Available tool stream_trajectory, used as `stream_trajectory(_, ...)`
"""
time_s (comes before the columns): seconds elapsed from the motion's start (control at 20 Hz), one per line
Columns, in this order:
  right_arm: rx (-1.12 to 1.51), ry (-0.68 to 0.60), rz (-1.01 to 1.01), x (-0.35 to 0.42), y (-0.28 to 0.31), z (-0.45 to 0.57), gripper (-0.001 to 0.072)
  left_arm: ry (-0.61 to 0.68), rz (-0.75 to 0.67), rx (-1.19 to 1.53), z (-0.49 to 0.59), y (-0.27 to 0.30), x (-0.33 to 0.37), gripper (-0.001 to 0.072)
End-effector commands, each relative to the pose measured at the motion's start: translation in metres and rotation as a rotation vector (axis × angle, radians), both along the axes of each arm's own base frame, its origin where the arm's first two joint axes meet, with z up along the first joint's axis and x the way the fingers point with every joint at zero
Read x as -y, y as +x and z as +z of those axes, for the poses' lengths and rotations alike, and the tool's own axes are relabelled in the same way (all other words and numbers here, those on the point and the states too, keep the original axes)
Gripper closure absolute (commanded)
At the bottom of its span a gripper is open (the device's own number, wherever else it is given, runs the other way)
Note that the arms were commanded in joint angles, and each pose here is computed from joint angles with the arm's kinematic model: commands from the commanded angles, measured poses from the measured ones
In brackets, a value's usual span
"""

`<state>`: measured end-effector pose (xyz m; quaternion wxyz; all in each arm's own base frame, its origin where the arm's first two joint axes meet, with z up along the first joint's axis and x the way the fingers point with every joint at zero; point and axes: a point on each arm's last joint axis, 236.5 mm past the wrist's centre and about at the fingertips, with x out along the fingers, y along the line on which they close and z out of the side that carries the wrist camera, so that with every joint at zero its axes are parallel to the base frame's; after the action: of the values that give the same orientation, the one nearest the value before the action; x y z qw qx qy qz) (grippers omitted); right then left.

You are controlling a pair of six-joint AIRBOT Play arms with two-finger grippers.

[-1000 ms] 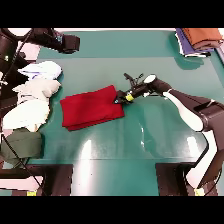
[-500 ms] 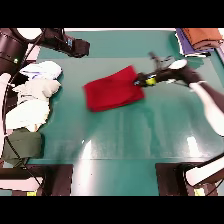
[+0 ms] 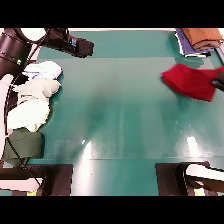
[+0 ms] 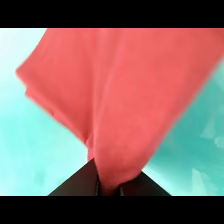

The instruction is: Fold the shirts.

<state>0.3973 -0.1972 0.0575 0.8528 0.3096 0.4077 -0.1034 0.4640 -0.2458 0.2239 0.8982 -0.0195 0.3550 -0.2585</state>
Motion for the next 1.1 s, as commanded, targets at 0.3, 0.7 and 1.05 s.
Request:
stream_trajectory(0.3, -0.057, 0.055, -0.249, 0.015, -0.085, -0.037, 0.0693, -0.013, 0.008, 0.01, 0.003, 0.002, 0.001, 0.0685)
stream_trajectory(0.7, -0.228, -0.303, -0.136, 0.03, -0.136, 0.003, 0.02, 0.015, -0.014, 0.0, -0.002, -0.001, 0.0, 0.0685)
stream_trajectory(1.05, 0.126, -0.211, -0.037, -0.047, -0.077, 0.103, 0.0202, 0.003, -0.008, 0.022, 0.003, 0.002, 0.001, 0.0684)
